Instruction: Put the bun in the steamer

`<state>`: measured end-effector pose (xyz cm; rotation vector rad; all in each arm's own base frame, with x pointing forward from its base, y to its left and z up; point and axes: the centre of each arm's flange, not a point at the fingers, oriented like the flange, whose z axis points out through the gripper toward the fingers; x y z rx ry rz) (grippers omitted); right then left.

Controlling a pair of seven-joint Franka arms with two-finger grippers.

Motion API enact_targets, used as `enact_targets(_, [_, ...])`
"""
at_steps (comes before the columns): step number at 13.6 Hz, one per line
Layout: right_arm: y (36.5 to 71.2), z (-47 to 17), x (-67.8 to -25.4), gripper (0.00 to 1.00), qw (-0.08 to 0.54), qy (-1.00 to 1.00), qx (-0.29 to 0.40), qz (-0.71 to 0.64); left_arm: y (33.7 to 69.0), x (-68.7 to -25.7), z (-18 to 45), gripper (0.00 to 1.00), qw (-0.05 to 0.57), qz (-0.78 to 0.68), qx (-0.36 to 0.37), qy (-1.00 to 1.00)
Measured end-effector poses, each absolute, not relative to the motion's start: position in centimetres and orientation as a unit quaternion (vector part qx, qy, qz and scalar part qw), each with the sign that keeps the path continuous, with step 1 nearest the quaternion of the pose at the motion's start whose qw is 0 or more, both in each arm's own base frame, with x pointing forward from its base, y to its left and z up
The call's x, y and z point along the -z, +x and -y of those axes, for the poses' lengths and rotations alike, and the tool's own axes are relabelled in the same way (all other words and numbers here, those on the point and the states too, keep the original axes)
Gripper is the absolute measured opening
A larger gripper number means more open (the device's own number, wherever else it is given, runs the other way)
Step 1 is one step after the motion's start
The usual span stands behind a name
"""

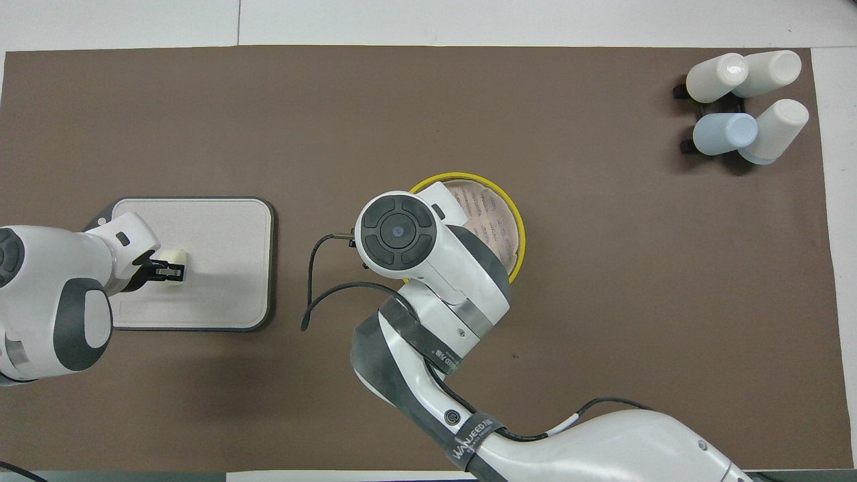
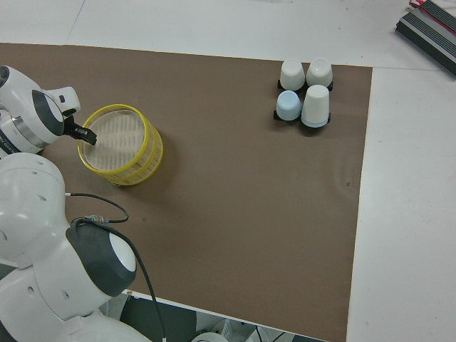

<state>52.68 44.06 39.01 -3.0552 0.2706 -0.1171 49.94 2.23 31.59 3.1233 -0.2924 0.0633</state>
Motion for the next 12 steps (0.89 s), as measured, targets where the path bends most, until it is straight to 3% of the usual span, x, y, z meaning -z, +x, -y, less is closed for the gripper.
enact_targets(4, [52.6,-44.5,-39.3,0.13,0.047,-0.994,0.043,-0.087,51.2,-33.9,-2.0,0.17,0.008,0.092,0.001,0.996])
enact_targets(6, [53.1,-44.1,-40.5,0.13,0.039,-0.994,0.041,-0.089,53.2,-38.5,-0.5,0.18,0.018,0.07,0.017,0.997])
enact_targets(9, [55.4,-40.2,-46.5,0.1,-0.007,-0.998,0.008,-0.06,55.7,-46.5,5.3,0.18,0.034,0.007,0.021,0.999])
enact_targets(12, [58.3,-27.6,-53.3,0.09,-0.047,-0.997,-0.044,-0.033,57.6,-50.9,14.5,0.18,0.05,-0.08,0.005,0.996])
